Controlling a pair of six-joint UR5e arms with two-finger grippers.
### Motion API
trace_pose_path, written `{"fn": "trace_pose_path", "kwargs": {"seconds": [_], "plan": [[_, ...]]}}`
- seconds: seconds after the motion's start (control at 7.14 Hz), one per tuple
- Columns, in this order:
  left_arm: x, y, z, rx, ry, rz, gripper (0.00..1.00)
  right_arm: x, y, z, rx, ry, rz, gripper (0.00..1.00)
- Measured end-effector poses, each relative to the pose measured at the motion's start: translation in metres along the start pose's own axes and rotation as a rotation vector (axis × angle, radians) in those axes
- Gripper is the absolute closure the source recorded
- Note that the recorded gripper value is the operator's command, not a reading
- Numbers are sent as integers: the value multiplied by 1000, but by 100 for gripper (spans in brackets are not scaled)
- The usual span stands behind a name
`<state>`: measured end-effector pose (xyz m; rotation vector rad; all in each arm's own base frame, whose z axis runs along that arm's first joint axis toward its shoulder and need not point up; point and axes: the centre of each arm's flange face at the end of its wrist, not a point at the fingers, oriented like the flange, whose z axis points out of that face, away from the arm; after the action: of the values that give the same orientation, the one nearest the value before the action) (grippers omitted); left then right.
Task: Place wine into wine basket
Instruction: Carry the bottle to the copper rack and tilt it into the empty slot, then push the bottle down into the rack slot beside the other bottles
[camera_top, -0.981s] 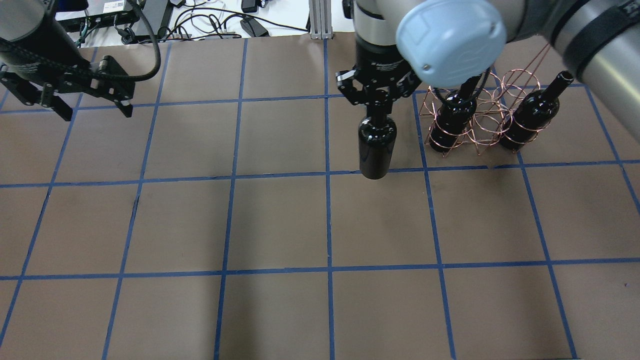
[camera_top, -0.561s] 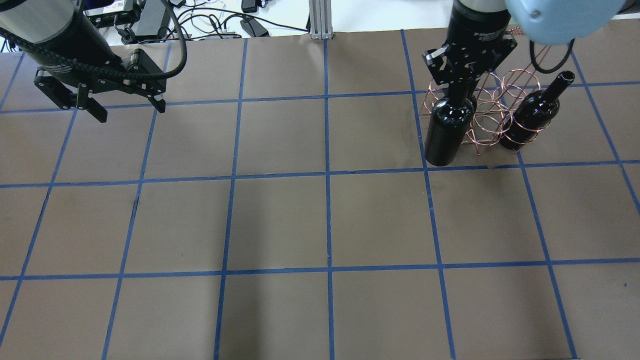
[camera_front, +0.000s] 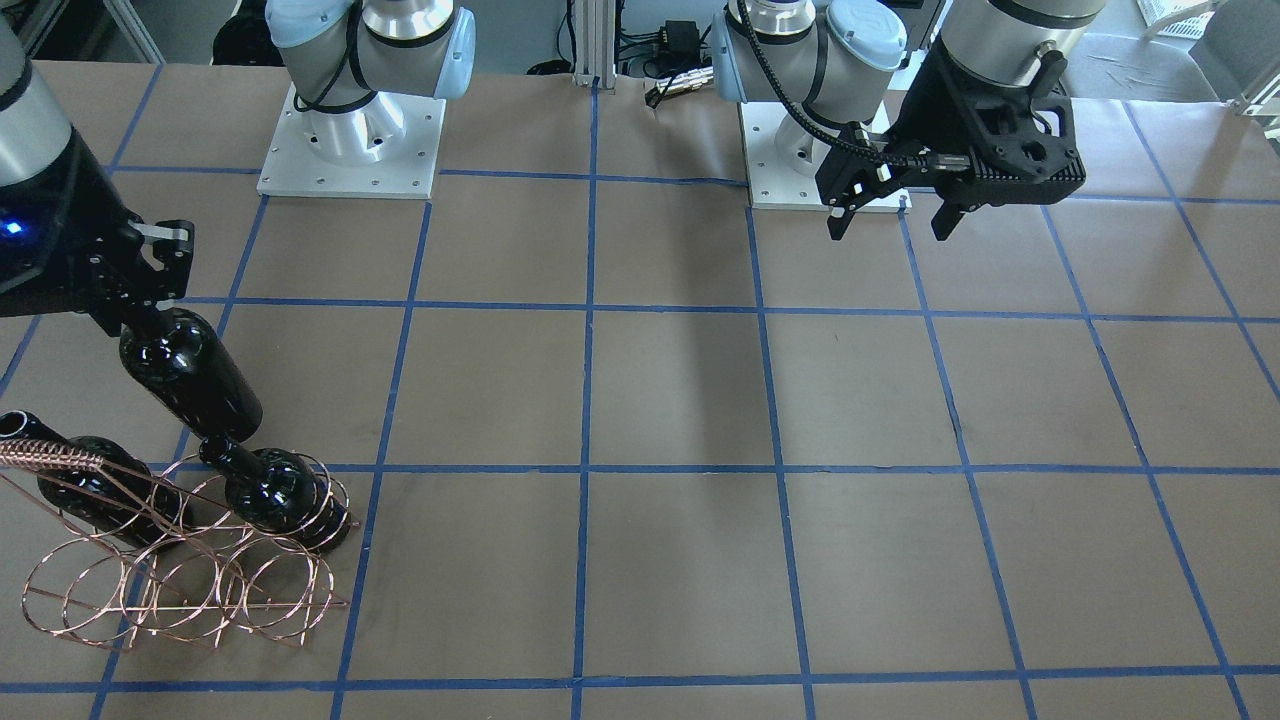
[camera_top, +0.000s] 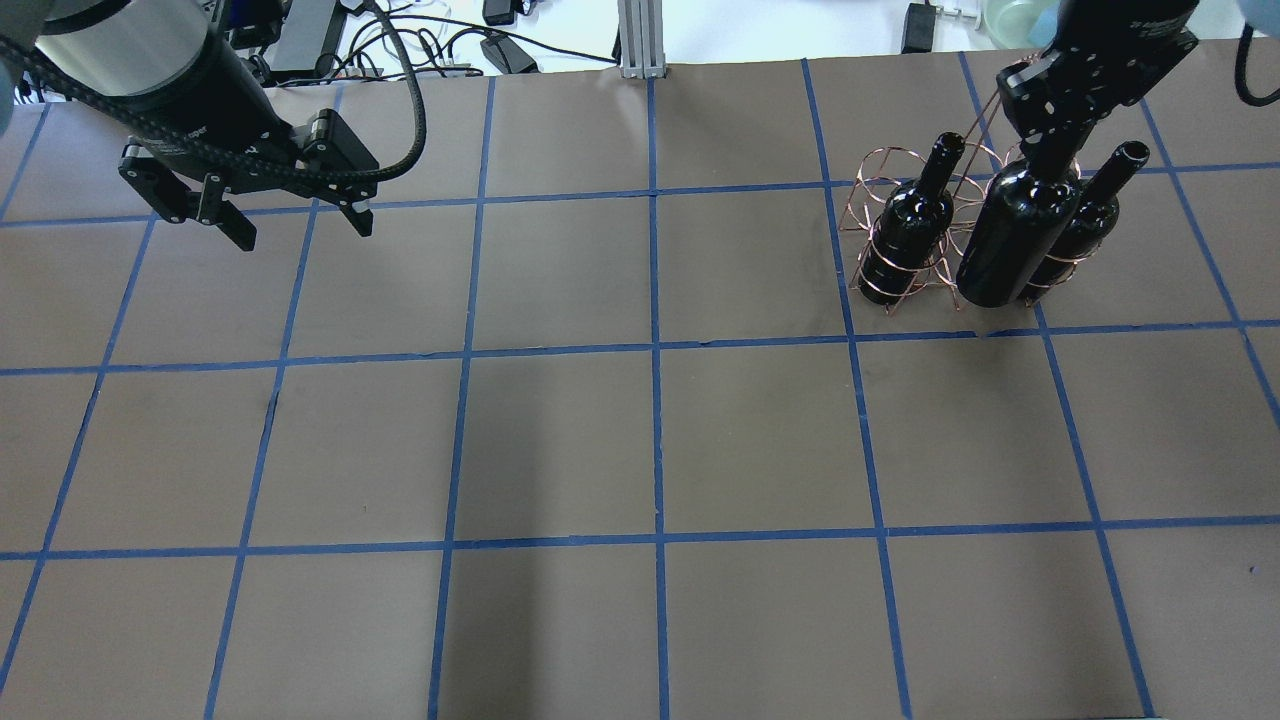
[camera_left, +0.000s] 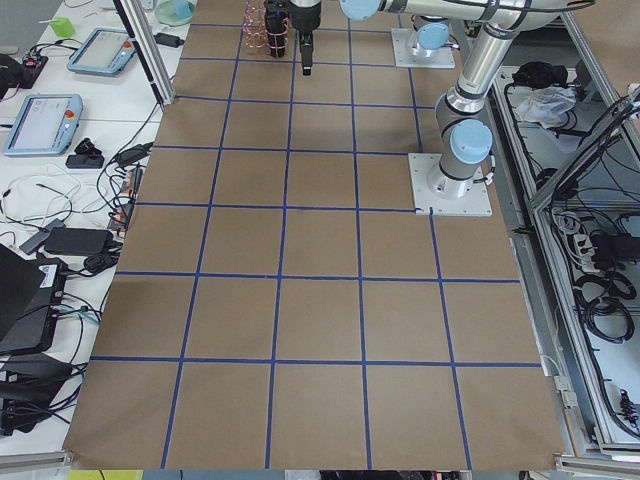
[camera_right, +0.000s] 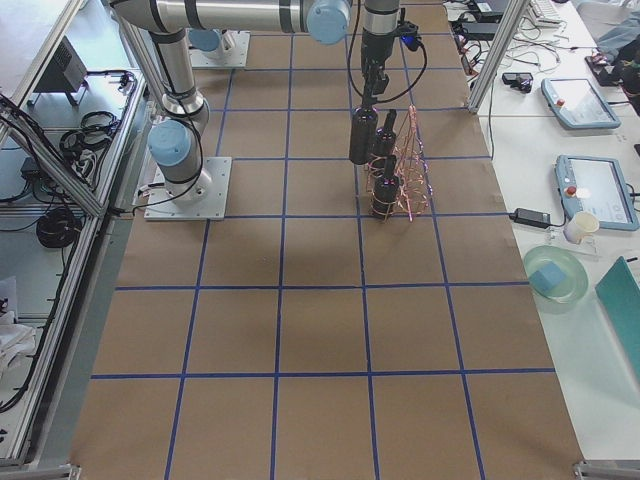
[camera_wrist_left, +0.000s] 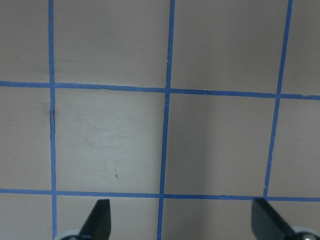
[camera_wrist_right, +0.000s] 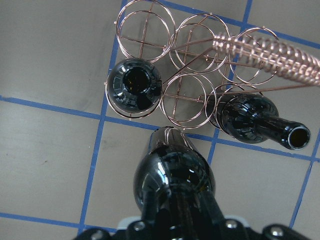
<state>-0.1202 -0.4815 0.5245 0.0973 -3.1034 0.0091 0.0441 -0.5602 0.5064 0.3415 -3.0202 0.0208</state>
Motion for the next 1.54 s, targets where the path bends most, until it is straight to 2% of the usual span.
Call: {"fn": "trace_pose_path", "kwargs": {"seconds": [0.14,0.42,0.7,0.98,1.54], "plan": [[2,2,0,-1,1,4,0,10,-2,-4,28,-13,7,73],[3,7,1,-6,3,9,0,21,-18,-7,108,-1,4,72],[1,8,1,-3,-19,18,0,26,-33,3,147,-10,1,71],[-8,7,0,2,-58,12,0,39,-36,15,139,-19,6,72],[-10,6,0,2,-69,9,0,56,-36,28,136,-54,-6,70]]}}
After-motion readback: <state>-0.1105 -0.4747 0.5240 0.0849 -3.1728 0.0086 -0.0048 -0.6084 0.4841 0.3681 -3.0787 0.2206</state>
